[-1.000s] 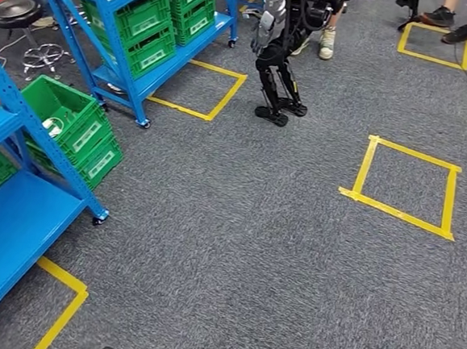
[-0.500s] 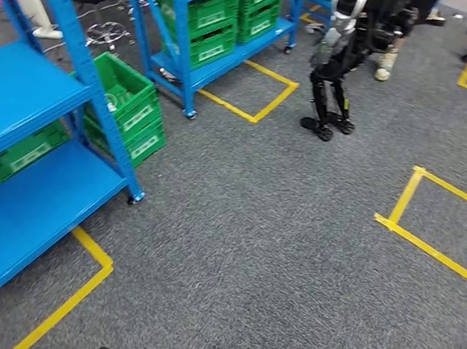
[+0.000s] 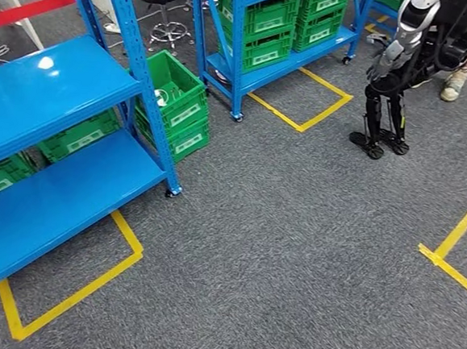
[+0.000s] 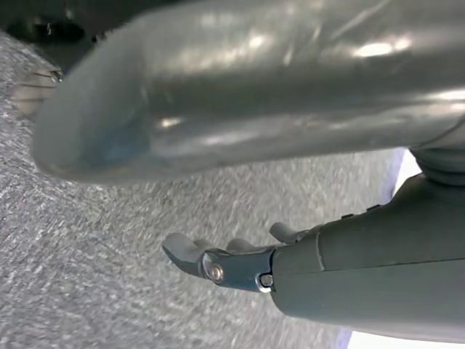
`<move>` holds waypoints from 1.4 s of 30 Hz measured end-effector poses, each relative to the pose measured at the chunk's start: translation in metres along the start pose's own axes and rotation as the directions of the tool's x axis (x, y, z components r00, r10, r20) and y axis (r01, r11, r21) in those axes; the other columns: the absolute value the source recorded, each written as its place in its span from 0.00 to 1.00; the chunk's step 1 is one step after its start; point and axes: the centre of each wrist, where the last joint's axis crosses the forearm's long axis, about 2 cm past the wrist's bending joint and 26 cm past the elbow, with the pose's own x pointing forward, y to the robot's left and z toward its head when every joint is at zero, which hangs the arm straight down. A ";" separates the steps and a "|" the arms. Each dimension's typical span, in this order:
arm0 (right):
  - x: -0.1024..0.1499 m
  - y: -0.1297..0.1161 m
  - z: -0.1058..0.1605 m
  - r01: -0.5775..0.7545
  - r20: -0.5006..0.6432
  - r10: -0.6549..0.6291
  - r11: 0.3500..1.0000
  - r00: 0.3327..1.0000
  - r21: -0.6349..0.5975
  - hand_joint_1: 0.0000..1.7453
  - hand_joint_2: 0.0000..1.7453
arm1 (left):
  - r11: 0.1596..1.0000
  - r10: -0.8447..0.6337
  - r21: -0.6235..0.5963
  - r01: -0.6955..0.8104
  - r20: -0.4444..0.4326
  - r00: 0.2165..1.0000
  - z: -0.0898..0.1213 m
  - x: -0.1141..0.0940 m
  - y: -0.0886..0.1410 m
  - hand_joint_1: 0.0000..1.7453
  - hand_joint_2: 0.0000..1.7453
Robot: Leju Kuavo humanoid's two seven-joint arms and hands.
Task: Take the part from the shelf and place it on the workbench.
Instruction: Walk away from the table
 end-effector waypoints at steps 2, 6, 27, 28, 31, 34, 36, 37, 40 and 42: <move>-0.001 0.000 0.000 0.000 -0.002 0.000 1.000 1.000 0.000 0.00 0.00 | 1.000 0.001 0.001 -0.001 0.004 1.000 0.000 0.002 0.001 0.00 0.00; 0.000 -0.001 0.000 -0.001 0.001 0.001 1.000 1.000 -0.002 0.00 0.00 | 1.000 0.007 0.005 -0.008 0.006 1.000 0.000 0.001 0.000 0.00 0.00; -0.001 -0.004 -0.001 0.013 -0.029 -0.014 1.000 0.999 -0.009 0.00 0.00 | 1.000 0.013 -0.002 -0.013 -0.001 1.000 0.001 0.003 -0.003 0.00 0.00; -0.001 -0.004 -0.001 0.014 -0.029 -0.014 1.000 0.999 -0.010 0.00 0.00 | 1.000 0.013 -0.002 -0.013 -0.002 1.000 0.001 0.002 -0.003 0.00 0.00; 0.000 -0.005 -0.001 0.014 -0.029 -0.014 1.000 0.999 -0.011 0.00 0.00 | 1.000 0.013 -0.003 -0.013 -0.006 1.000 0.001 0.000 -0.004 0.00 0.00; -0.002 -0.005 -0.001 0.014 -0.032 -0.014 1.000 0.999 -0.011 0.00 0.00 | 1.000 0.014 -0.002 -0.014 -0.001 1.000 0.001 0.003 -0.004 0.00 0.00; -0.003 -0.005 -0.001 0.015 -0.034 -0.016 1.000 0.999 -0.012 0.00 0.00 | 1.000 0.014 -0.003 -0.014 -0.001 1.000 0.001 0.002 -0.004 0.00 0.00; -0.003 -0.005 -0.001 0.016 -0.034 -0.017 1.000 0.999 -0.012 0.00 0.00 | 1.000 0.014 -0.003 -0.014 -0.002 1.000 0.001 0.002 -0.005 0.00 0.00; -0.001 -0.005 -0.001 0.019 -0.030 -0.019 1.000 0.999 -0.012 0.00 0.00 | 1.000 0.014 -0.002 -0.014 0.001 1.000 0.001 0.002 -0.004 0.00 0.00; 0.000 -0.005 -0.001 0.019 -0.030 -0.020 1.000 0.999 -0.012 0.00 0.00 | 1.000 0.015 -0.001 -0.015 0.007 1.000 0.001 0.005 -0.004 0.00 0.00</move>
